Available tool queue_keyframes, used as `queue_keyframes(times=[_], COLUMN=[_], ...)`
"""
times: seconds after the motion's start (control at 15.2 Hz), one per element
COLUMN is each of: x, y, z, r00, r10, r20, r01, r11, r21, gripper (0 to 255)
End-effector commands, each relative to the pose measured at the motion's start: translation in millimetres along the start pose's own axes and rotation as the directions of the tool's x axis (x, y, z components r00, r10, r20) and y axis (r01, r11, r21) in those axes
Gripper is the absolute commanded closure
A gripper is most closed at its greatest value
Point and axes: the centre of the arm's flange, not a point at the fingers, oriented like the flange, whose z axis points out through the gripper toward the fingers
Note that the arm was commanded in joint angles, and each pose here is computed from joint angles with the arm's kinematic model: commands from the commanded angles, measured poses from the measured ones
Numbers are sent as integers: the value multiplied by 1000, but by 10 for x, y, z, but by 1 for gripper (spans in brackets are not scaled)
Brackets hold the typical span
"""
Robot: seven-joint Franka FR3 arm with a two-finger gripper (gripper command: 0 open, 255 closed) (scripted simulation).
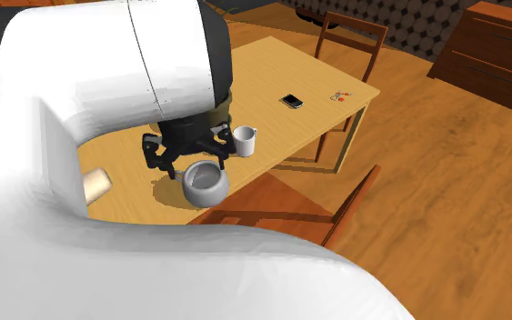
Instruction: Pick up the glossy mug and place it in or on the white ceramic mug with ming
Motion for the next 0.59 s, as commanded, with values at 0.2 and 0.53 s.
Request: queue_keyframes(times=[0.2, 0.53], x=[264, 711], y=[103, 273], z=[254, 670], r00=[1000, 999], r10=[-8, -21], r20=[-12, -31], r01=[8, 21], r11=[1000, 1000], r21=[-6, -17], gripper=[0, 0])
